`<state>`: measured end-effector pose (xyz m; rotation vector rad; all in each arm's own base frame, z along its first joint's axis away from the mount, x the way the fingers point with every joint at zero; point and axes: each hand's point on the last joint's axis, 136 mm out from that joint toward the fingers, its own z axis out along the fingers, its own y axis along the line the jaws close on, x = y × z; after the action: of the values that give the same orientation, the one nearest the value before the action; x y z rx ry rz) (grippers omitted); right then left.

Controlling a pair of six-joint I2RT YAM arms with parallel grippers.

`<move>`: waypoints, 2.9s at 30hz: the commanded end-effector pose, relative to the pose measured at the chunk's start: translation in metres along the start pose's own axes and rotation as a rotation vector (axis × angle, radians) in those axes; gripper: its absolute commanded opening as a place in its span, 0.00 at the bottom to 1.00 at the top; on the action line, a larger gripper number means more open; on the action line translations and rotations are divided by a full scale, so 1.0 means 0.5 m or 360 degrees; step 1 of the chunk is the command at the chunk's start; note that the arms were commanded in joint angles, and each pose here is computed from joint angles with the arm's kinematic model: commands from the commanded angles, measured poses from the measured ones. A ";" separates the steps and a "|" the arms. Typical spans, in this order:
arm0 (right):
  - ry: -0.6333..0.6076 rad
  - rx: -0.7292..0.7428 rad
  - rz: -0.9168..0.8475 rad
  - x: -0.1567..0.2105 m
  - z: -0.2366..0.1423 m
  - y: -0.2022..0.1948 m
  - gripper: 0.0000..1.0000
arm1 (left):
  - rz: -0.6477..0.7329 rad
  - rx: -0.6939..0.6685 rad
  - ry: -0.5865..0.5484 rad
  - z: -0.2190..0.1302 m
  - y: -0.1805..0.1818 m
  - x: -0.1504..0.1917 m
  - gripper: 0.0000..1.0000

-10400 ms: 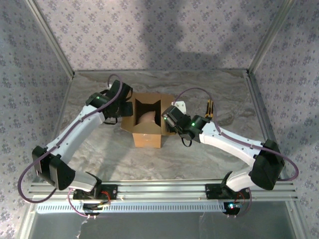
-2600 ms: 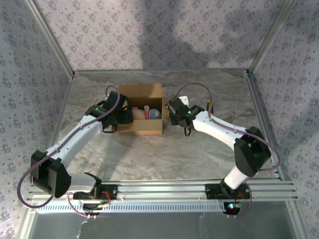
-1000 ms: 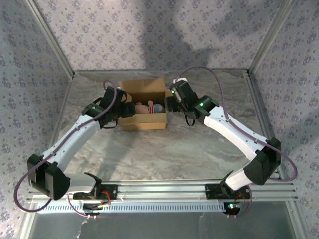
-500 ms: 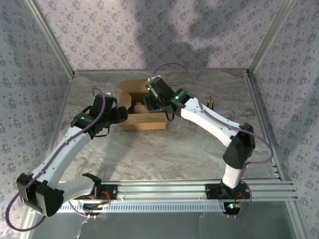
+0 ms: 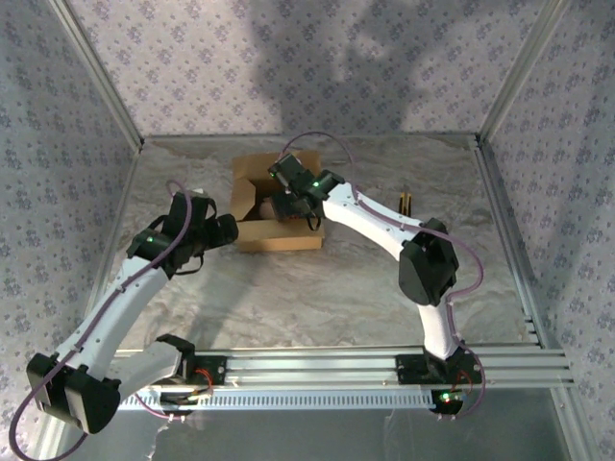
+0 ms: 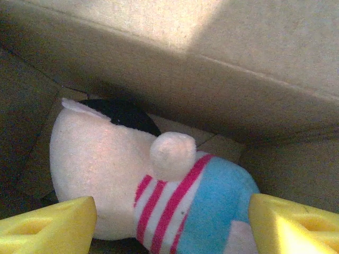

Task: Unpack the express box

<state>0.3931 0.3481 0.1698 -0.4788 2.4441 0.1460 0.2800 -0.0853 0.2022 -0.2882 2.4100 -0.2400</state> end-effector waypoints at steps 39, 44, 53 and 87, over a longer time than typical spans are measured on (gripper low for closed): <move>0.0022 0.0119 0.0081 0.011 0.111 -0.006 0.00 | -0.0048 -0.0007 0.0045 0.009 0.012 0.003 0.82; -0.0032 0.0095 0.0103 -0.013 0.080 -0.005 0.00 | -0.0052 -0.0007 0.0045 0.010 0.012 0.003 0.82; -0.0147 0.0030 0.0144 -0.061 0.008 -0.005 0.00 | -0.0053 0.0004 0.0056 0.014 0.008 0.004 0.82; -0.0461 -0.0054 0.0191 -0.164 -0.178 -0.033 0.00 | -0.0067 0.0008 0.0054 0.015 0.007 0.003 0.81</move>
<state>0.4080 0.3445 0.2477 -0.3313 2.2741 0.2520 0.2830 -0.0834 0.1935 -0.3181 2.4407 -0.2581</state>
